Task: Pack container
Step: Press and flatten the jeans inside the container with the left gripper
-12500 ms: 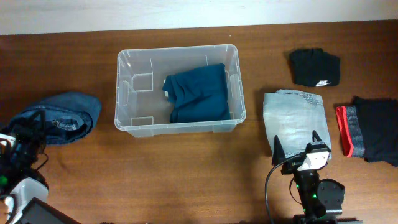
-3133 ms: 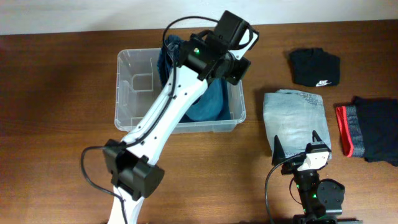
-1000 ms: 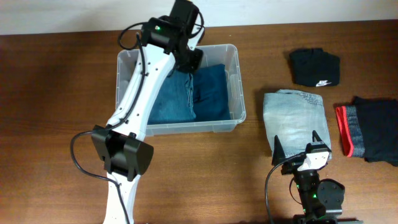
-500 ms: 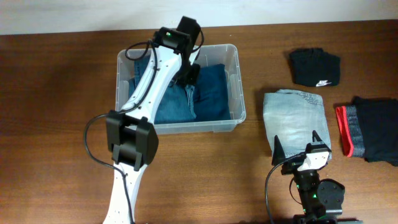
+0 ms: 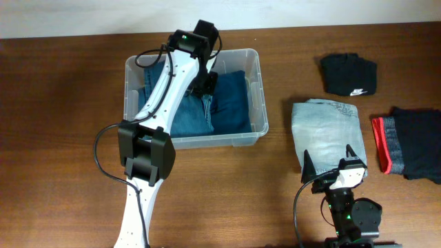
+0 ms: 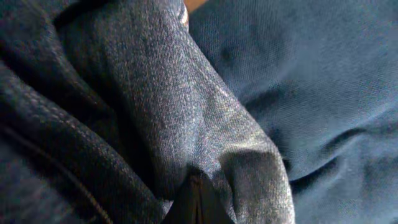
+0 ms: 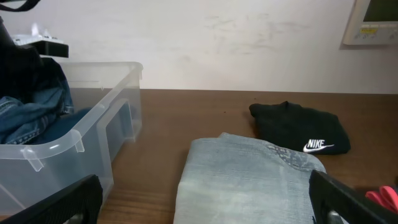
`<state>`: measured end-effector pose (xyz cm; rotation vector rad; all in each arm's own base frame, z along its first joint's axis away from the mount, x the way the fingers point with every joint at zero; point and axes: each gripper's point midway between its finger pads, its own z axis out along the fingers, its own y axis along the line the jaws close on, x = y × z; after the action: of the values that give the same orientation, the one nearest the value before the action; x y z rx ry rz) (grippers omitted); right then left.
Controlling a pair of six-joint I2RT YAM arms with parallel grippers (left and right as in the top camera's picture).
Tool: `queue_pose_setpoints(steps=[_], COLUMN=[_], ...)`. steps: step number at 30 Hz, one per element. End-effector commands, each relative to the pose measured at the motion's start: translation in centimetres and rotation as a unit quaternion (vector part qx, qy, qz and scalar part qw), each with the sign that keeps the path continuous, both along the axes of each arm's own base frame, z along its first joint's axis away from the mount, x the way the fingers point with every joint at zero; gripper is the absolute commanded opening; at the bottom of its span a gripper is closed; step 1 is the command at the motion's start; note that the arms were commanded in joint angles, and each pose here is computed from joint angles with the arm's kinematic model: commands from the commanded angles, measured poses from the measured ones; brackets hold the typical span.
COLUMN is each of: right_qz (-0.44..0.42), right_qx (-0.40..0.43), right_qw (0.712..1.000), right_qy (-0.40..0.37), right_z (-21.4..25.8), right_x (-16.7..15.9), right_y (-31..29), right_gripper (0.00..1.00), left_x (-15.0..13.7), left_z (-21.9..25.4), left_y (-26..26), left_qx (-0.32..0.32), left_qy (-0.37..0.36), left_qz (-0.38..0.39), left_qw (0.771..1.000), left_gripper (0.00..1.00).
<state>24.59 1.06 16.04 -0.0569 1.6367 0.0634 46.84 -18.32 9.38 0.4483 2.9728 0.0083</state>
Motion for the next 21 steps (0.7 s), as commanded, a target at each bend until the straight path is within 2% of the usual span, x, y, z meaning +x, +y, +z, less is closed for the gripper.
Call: queue_pose_setpoints(steps=[1,8,17,21], right_qz=[0.004,0.004,0.004,0.004], right_qx=[-0.001,-0.001,-0.001,-0.001], right_qw=[1.000,1.000,1.000,1.000], right_qy=[-0.001,-0.001,-0.001,-0.001], right_z=[-0.2,-0.2,-0.2,-0.2], right_x=[0.0,0.0,0.0,0.0], right_y=[0.1,0.1,0.1,0.1], right_gripper=[0.99,0.99,0.99,0.99], left_x=[1.6,2.1,1.4,2.1], left_z=[2.7,10.1,7.7,7.1], left_y=[0.3,0.0,1.2,3.3], left_qx=[-0.022,-0.058,-0.028,0.026], left_qy=[-0.039,-0.118,-0.087,-0.104], left_qz=[0.015,0.014,0.045,0.085], left_qw=[0.999,0.991,0.995,0.991], left_gripper=[0.01,0.01,0.01,0.01])
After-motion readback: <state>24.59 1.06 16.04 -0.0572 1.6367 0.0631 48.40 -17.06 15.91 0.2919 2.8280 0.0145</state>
